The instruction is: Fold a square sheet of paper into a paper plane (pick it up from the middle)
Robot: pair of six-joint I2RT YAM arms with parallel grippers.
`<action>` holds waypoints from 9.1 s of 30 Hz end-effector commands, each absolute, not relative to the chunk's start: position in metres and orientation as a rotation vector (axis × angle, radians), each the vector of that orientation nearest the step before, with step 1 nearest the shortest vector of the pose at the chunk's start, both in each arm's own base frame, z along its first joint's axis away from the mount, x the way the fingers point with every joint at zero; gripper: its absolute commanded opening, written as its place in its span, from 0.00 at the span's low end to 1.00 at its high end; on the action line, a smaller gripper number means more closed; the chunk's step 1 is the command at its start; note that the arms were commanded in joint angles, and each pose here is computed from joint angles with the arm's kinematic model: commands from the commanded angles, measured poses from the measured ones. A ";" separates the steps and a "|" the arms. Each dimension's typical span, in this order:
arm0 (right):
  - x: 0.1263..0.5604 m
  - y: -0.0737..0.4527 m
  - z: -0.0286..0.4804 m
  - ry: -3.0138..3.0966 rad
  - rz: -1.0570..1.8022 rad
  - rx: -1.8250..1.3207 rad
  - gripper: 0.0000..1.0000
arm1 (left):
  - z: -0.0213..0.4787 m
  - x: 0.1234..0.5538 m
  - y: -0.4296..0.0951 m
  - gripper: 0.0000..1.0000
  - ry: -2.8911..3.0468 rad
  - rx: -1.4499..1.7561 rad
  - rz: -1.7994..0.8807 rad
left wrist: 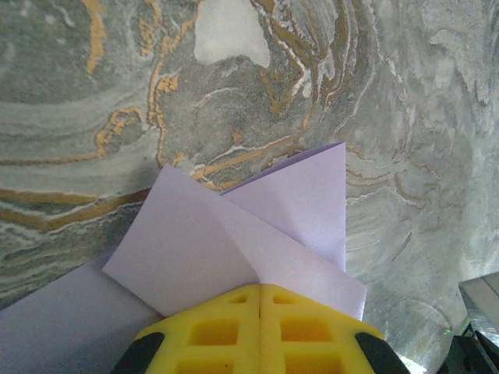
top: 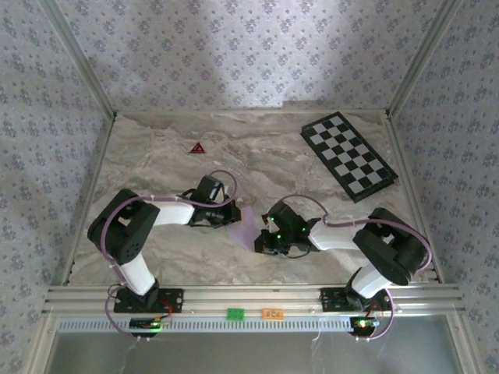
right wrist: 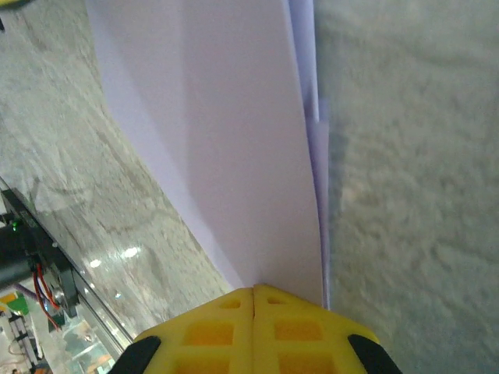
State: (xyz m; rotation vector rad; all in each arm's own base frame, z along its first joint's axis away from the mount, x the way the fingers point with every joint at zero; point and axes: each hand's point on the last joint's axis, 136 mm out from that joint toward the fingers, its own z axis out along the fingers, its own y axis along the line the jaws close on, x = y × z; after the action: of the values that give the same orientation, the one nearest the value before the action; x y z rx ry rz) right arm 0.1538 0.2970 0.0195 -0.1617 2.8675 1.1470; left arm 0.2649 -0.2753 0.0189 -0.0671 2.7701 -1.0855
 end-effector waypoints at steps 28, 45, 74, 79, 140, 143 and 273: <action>0.134 0.276 0.029 2.890 1.180 0.229 0.32 | -0.004 0.258 -0.261 0.00 2.870 -0.225 -0.994; 0.142 0.262 0.035 2.845 1.127 0.280 0.29 | -0.002 0.259 -0.263 0.00 2.860 -0.237 -1.021; 0.137 0.266 0.030 2.874 1.156 0.252 0.32 | 0.004 0.261 -0.268 0.00 2.844 -0.254 -1.059; 0.136 0.268 0.028 2.887 1.157 0.245 0.33 | 0.005 0.262 -0.269 0.00 2.841 -0.260 -1.067; 0.171 0.283 0.050 2.653 1.369 0.281 0.16 | 0.013 0.264 -0.271 0.00 2.820 -0.303 -1.137; 0.170 0.282 0.049 2.655 1.366 0.271 0.08 | 0.020 0.267 -0.274 0.00 2.799 -0.299 -1.159; 0.231 0.241 0.048 2.636 0.835 0.456 0.24 | 0.108 0.256 -0.257 0.13 2.665 -0.159 -1.135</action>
State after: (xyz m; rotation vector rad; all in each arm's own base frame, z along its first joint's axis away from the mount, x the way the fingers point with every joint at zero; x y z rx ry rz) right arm 0.2406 0.2739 0.0710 0.4567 2.5475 0.9461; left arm 0.2459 -0.2333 0.0905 -0.2921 2.7000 -1.0843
